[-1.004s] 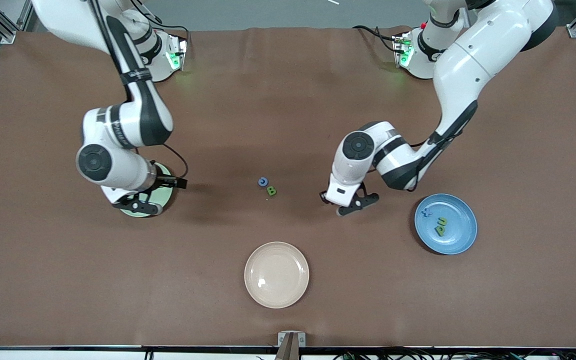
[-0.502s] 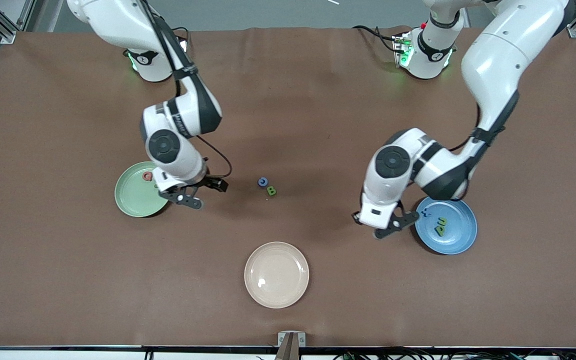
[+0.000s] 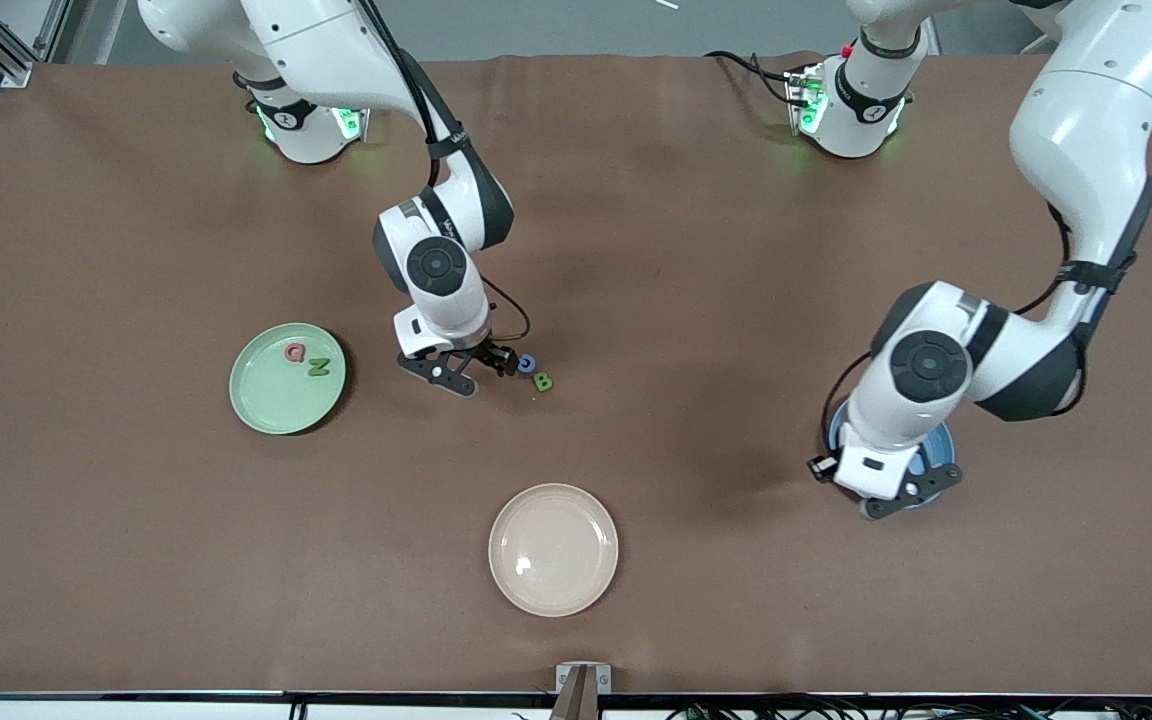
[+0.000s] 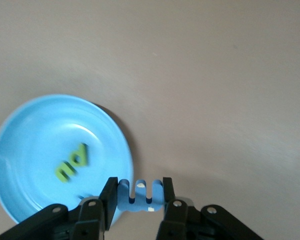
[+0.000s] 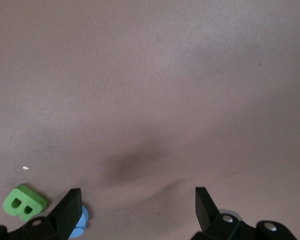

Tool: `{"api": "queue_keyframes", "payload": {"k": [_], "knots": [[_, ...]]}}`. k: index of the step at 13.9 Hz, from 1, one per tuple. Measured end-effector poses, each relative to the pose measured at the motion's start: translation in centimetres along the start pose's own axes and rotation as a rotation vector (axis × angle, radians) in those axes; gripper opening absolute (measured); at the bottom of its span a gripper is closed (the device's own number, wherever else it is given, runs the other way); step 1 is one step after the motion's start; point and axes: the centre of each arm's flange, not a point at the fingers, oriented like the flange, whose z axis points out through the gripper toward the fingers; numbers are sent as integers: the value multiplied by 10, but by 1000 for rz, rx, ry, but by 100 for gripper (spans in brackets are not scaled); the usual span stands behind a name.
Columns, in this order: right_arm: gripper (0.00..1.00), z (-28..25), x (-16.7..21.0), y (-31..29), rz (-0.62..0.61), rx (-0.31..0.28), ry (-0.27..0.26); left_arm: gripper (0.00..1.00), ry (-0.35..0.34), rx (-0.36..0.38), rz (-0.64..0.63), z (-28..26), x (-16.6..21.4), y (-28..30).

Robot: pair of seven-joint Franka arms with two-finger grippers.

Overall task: Sort upper and lower case letters into plates
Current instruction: 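Drop the m in the blue plate while the right gripper grasps the C, then carry the blue C toward the green plate while the left gripper withdraws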

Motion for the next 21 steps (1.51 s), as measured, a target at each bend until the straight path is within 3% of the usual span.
{"api": "queue_keyframes", "payload": {"k": [5,11,12,17,21], "knots": [[97,7,-4,-8,47,1,10,40,-46,38,22,27,24,-66],[97,18,-22,-31,79,8,29,40,-127,64,-20,69,23,-115],[97,19,-25,-33,79,10,31,44,-133,64,-20,72,22,-116],[96,22,-28,-35,85,17,38,96,-118,57,-11,64,28,-117],[95,25,-34,-38,87,16,40,100,-71,74,75,11,51,-120]]}}
